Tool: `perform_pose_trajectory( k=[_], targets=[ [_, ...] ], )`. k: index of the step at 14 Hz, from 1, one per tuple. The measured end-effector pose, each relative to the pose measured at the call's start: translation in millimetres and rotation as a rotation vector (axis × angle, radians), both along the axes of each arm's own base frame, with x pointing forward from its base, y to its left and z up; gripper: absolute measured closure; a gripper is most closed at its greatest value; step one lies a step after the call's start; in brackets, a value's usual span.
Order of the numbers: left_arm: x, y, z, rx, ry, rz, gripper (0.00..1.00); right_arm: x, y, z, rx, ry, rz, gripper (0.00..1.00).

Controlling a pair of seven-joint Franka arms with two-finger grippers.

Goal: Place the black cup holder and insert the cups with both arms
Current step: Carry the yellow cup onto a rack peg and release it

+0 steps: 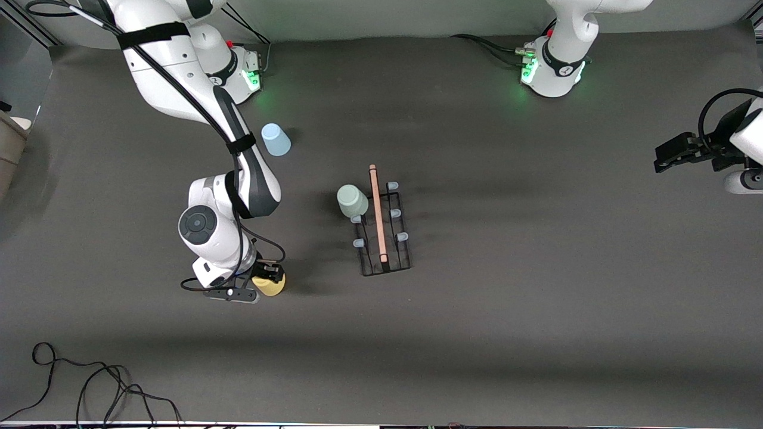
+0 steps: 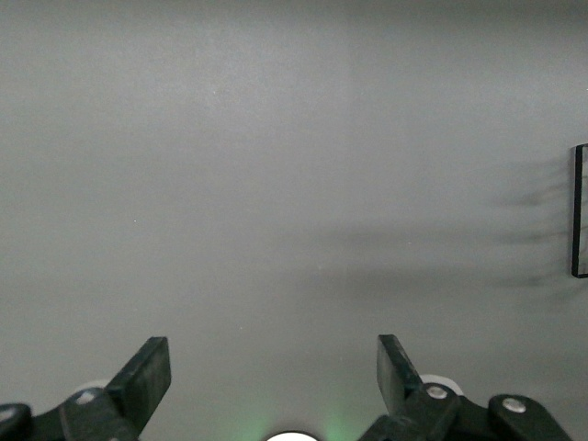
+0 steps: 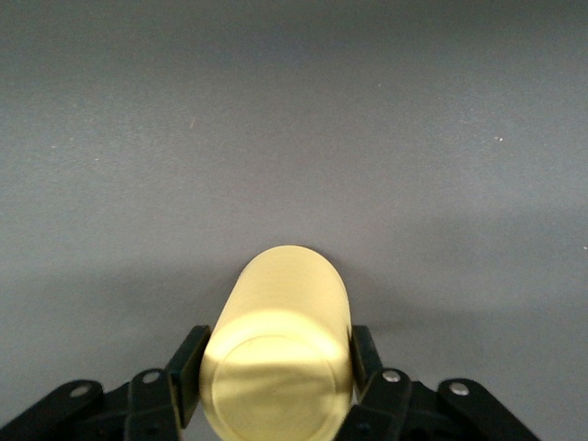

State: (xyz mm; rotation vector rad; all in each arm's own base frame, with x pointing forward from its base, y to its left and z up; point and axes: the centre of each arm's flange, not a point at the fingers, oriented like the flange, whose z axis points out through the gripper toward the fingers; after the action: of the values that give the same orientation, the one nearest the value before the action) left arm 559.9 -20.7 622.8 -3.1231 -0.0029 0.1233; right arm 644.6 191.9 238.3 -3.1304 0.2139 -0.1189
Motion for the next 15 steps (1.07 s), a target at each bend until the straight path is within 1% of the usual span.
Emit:
perform_pose_trajectory(
  k=[3, 4, 5, 7, 10, 13, 15],
  targets=[
    [0.0, 0.0, 0.0, 0.0, 0.0, 0.0, 0.0, 6.8, 15.6, 56.5, 0.027, 0.056, 0.001, 0.34],
    [0.0, 0.0, 0.0, 0.0, 0.0, 0.0, 0.0, 7.2, 24.4, 78.6, 0.04, 0.065, -0.014, 0.34],
    [0.0, 0.0, 0.0, 0.0, 0.0, 0.0, 0.0, 6.0, 37.0, 99.5, 0.053, 0.064, -0.031, 0.34],
    [0.0, -0.1, 0.0, 0.0, 0.0, 0.0, 0.0, -1.4, 72.6, 125.8, 0.076, 0.045, -0.077, 0.34],
    [0.0, -0.2, 0.1, 0.0, 0.0, 0.0, 0.0, -19.7, 132.7, 142.5, 0.102, 0.021, -0.155, 0.34],
    [0.0, -0.3, 0.1, 0.0, 0.0, 0.0, 0.0, -24.3, 158.1, 161.7, 0.13, -0.008, -0.197, 0.34],
    [0.0, -0.2, 0.1, 0.0, 0.0, 0.0, 0.0, -33.5, 176.1, 163.2, 0.135, -0.007, -0.205, 0.34]
  ],
)
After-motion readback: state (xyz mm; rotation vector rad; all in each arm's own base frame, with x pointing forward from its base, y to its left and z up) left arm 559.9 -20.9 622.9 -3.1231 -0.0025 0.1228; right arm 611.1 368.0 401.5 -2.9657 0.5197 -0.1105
